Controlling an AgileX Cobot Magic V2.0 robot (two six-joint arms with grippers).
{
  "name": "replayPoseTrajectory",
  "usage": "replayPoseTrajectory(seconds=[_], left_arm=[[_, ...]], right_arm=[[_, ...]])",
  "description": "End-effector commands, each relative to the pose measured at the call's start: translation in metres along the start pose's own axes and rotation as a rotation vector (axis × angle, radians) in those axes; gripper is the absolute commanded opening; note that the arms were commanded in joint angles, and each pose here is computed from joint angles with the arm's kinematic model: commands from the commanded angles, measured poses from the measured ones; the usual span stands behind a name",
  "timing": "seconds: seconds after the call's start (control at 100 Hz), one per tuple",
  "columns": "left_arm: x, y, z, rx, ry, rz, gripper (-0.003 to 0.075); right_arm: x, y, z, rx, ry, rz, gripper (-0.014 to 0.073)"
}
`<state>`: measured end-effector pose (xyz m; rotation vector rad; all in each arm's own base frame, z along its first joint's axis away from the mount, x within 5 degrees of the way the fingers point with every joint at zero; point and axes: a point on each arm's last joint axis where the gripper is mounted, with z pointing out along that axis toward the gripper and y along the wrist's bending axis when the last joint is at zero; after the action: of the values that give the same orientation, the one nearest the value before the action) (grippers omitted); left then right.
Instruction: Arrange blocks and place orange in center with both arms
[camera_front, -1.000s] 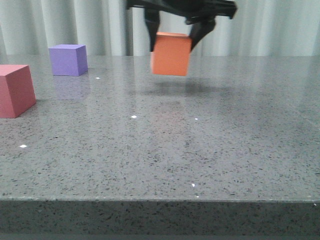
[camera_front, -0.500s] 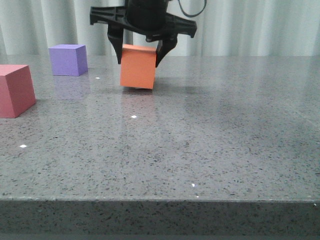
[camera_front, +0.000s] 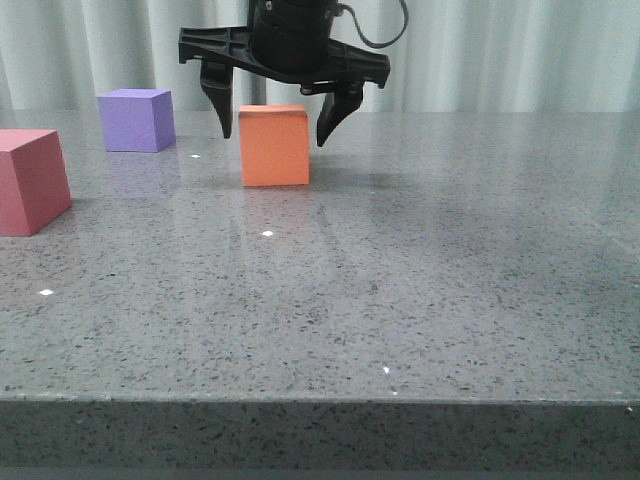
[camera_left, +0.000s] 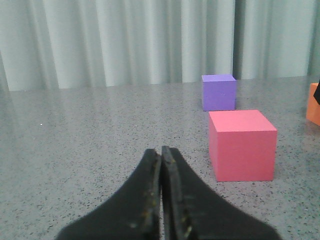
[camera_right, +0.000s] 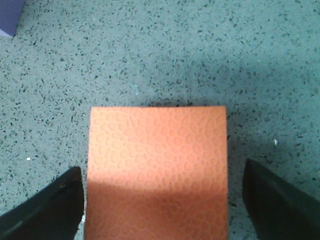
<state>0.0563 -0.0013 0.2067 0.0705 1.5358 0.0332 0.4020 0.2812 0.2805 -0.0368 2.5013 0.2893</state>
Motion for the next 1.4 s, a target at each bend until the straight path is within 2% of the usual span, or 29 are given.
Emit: replayPoseTrajectory(seconds=[0.0, 0.15, 0.29, 0.52, 0.71, 0.86, 0.98, 1.15, 1.39], left_arm=[[0.005, -0.001, -0.001, 0.0, -0.072, -0.009, -0.002], [0.005, -0.001, -0.001, 0.0, -0.072, -0.009, -0.002], [0.005, -0.001, -0.001, 0.0, -0.072, -0.009, -0.002], [0.005, -0.001, -0.001, 0.0, -0.072, -0.009, -0.002], [0.005, -0.001, -0.001, 0.0, -0.072, -0.009, -0.002], [0.005, -0.001, -0.001, 0.0, -0.072, -0.009, -0.002], [0.005, -0.001, -0.001, 0.0, -0.072, -0.009, -0.002], [0.005, -0.001, -0.001, 0.0, -0.072, -0.009, -0.002], [0.005, -0.001, -0.001, 0.0, -0.072, -0.009, -0.002]], right_arm=[[-0.025, 0.003, -0.047, -0.076, -0.14, 0.004, 0.0648], [-0.037, -0.003, -0.073, -0.096, -0.204, -0.041, 0.0648], [-0.052, -0.027, -0.106, -0.059, -0.244, -0.084, 0.0648], [-0.071, -0.092, -0.168, 0.079, -0.262, -0.134, 0.0648], [-0.07, -0.153, -0.207, 0.188, -0.291, -0.08, 0.0647], [-0.043, -0.194, -0.218, 0.249, -0.302, -0.027, 0.0647], [-0.01, -0.211, -0.23, 0.248, -0.382, -0.025, 0.0647], [0.042, -0.223, -0.247, 0.231, -0.5, -0.033, 0.0647], [0.114, -0.225, -0.263, 0.17, -0.684, -0.074, 0.0647]])
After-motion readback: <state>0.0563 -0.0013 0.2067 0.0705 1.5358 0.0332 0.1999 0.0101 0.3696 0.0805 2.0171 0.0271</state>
